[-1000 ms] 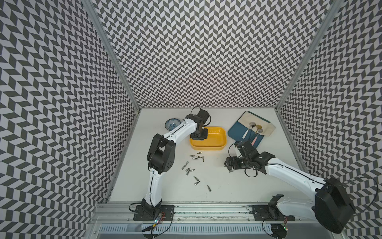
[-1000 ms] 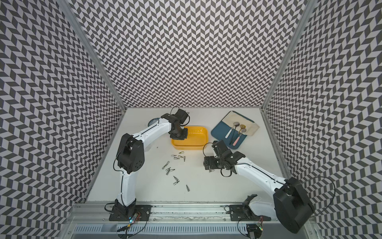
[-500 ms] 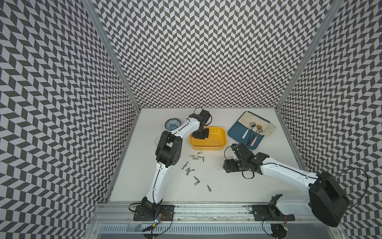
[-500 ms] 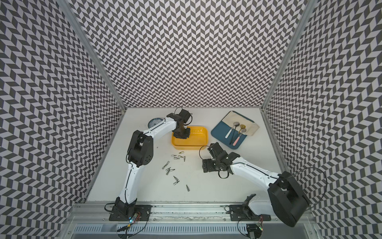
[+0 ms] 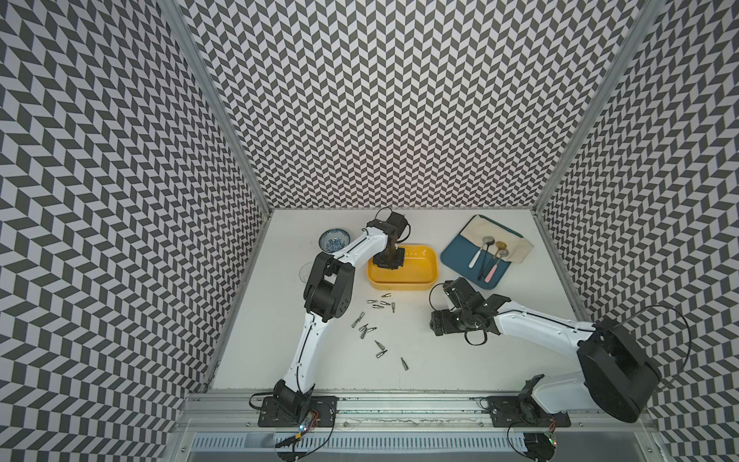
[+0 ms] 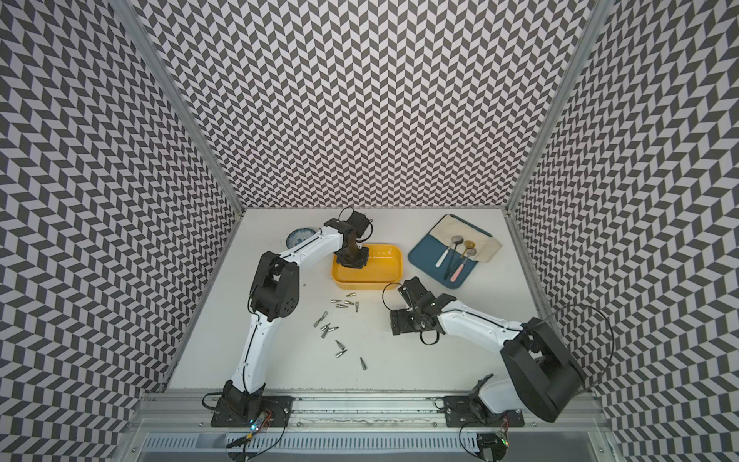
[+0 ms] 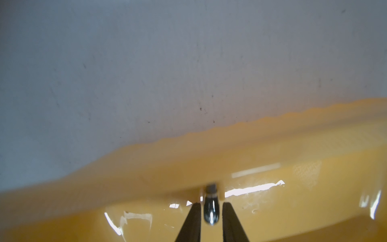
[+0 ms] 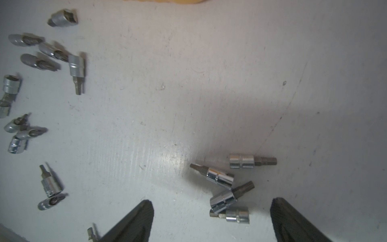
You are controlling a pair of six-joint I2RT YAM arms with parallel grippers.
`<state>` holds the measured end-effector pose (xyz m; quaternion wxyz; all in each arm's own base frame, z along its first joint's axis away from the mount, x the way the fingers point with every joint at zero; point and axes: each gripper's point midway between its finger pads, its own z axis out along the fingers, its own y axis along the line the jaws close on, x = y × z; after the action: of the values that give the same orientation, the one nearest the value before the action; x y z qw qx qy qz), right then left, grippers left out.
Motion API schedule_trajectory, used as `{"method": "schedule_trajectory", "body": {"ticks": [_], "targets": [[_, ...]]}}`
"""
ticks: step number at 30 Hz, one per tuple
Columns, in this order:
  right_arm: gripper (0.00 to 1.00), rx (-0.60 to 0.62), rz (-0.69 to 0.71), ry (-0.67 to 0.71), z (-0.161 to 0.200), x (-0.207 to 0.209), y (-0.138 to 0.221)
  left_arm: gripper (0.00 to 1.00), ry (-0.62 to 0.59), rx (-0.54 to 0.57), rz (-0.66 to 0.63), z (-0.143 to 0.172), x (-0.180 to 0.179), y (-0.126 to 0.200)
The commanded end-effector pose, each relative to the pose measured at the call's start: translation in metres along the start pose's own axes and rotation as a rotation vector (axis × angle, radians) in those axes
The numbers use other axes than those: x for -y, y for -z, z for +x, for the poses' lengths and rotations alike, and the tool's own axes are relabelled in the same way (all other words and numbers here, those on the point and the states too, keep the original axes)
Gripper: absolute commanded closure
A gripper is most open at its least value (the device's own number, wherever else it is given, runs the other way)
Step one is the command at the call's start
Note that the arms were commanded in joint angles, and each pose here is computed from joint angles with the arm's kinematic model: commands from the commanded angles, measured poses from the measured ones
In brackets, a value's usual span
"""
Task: Put the bit on the desktop into the storage box
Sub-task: Place the screwdriver bit in the storage box.
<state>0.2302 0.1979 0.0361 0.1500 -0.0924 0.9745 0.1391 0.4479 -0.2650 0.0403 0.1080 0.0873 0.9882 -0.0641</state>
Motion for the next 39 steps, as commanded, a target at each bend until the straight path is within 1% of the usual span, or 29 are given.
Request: {"method": "schedule_trajectory", "body": {"ticks": [1, 5, 7, 12, 17, 24, 29, 36, 39], "targets": [[0.08, 0.019, -0.016, 0.033, -0.004, -0.005, -0.005, 0.68, 0.003, 0.098, 0.04, -0.026, 0.006, 0.04], [0.09, 0.013, -0.029, 0.061, -0.004, -0.009, -0.008, 0.65, 0.002, 0.117, 0.04, -0.032, 0.006, 0.052], [0.09, 0.014, -0.034, 0.075, -0.004, -0.012, -0.009, 0.65, 0.002, 0.143, 0.044, -0.037, 0.007, 0.064], [0.13, -0.015, -0.046, 0.093, 0.003, -0.017, -0.012, 0.63, 0.013, 0.213, 0.058, -0.047, 0.006, 0.101], [0.13, -0.031, -0.031, 0.108, 0.01, -0.023, -0.011, 0.58, 0.021, 0.245, 0.057, -0.047, 0.0, 0.128], [0.16, -0.051, 0.012, 0.098, 0.021, -0.02, -0.012, 0.58, 0.027, 0.261, 0.059, -0.035, -0.004, 0.151], [0.18, -0.037, 0.04, 0.082, 0.022, -0.017, -0.013, 0.58, 0.041, 0.282, 0.068, -0.021, -0.009, 0.164], [0.22, -0.038, 0.146, 0.092, 0.018, -0.006, -0.017, 0.58, 0.052, 0.286, 0.06, -0.003, -0.016, 0.175], [0.22, -0.043, 0.187, 0.098, 0.018, -0.002, -0.017, 0.58, 0.056, 0.288, 0.06, 0.003, -0.018, 0.176]]}}
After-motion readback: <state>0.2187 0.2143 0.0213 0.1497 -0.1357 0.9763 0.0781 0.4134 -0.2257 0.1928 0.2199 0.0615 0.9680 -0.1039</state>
